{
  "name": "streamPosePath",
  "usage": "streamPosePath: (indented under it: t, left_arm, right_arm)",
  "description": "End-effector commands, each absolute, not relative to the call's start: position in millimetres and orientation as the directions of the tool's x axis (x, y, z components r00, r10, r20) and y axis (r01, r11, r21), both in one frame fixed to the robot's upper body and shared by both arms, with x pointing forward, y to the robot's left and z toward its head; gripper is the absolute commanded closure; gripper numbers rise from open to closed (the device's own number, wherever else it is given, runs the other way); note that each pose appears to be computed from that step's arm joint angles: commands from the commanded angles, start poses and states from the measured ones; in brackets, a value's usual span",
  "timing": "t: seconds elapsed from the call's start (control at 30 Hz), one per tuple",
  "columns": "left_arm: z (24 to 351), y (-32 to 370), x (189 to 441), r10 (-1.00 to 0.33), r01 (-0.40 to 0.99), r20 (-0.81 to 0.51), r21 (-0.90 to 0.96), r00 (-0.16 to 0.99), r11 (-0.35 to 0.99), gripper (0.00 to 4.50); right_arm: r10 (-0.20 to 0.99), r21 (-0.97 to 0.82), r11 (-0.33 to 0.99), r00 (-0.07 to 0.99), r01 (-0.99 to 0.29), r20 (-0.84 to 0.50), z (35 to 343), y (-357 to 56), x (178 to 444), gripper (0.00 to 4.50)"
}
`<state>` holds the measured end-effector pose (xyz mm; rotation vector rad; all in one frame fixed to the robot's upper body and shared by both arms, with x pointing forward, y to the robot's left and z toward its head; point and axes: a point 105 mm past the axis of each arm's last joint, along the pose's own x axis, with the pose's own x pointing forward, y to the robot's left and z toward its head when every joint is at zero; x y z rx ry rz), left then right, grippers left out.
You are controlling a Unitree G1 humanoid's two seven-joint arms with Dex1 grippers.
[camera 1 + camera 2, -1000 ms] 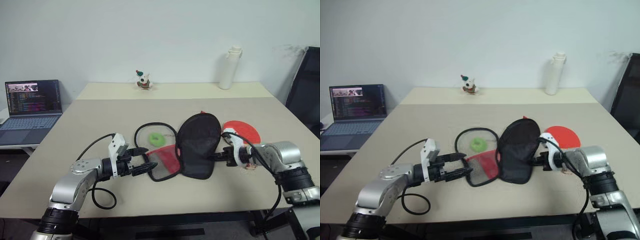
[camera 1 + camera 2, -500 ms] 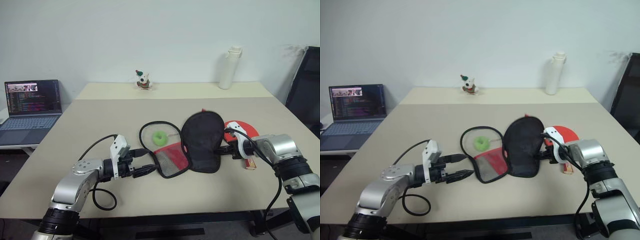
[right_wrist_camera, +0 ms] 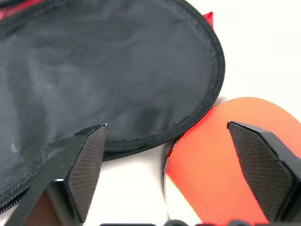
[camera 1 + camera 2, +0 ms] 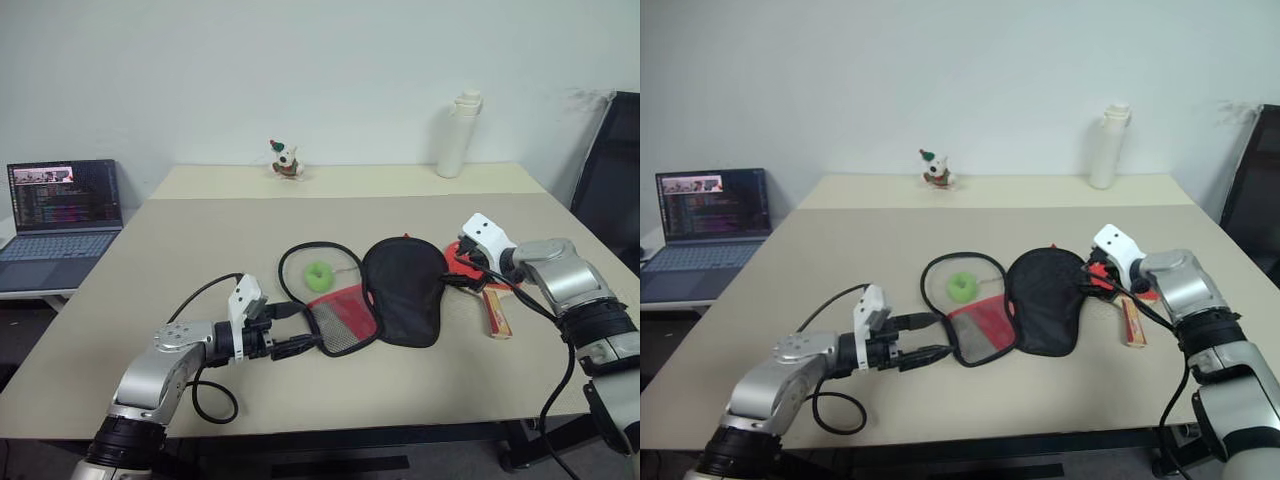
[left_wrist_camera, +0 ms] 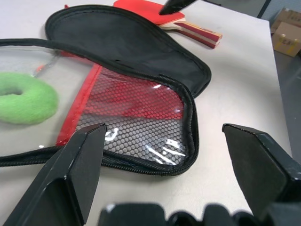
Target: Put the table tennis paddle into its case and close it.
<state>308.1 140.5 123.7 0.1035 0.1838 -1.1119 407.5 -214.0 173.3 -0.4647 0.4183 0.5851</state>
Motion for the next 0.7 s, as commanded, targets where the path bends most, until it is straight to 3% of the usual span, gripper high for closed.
streamPosePath:
  t: [0.03, 0.37, 0.7]
  left_arm:
    - [130, 139, 310, -0.888, 0.904, -0.174, 0.026, 0.425, 0.427, 0.2]
    - [123, 141, 315, -0.896, 0.911, -0.175, 0.025, 0.408, 0.411, 0.2]
    - [124, 145, 318, -0.904, 0.918, -0.163, 0.037, 0.395, 0.394, 0.2]
  right_arm:
    - [0.457, -0.157, 0.813, 0.781, -0.561, -0.425, 187, -218, 392, 0.01]
    - [0.364, 0.012, 0.918, 0.832, -0.396, -0.419, 137, -213, 363, 0.01]
    - [0.372, 0.11, 0.927, 0.838, -0.359, -0.4, 116, -181, 367, 0.01]
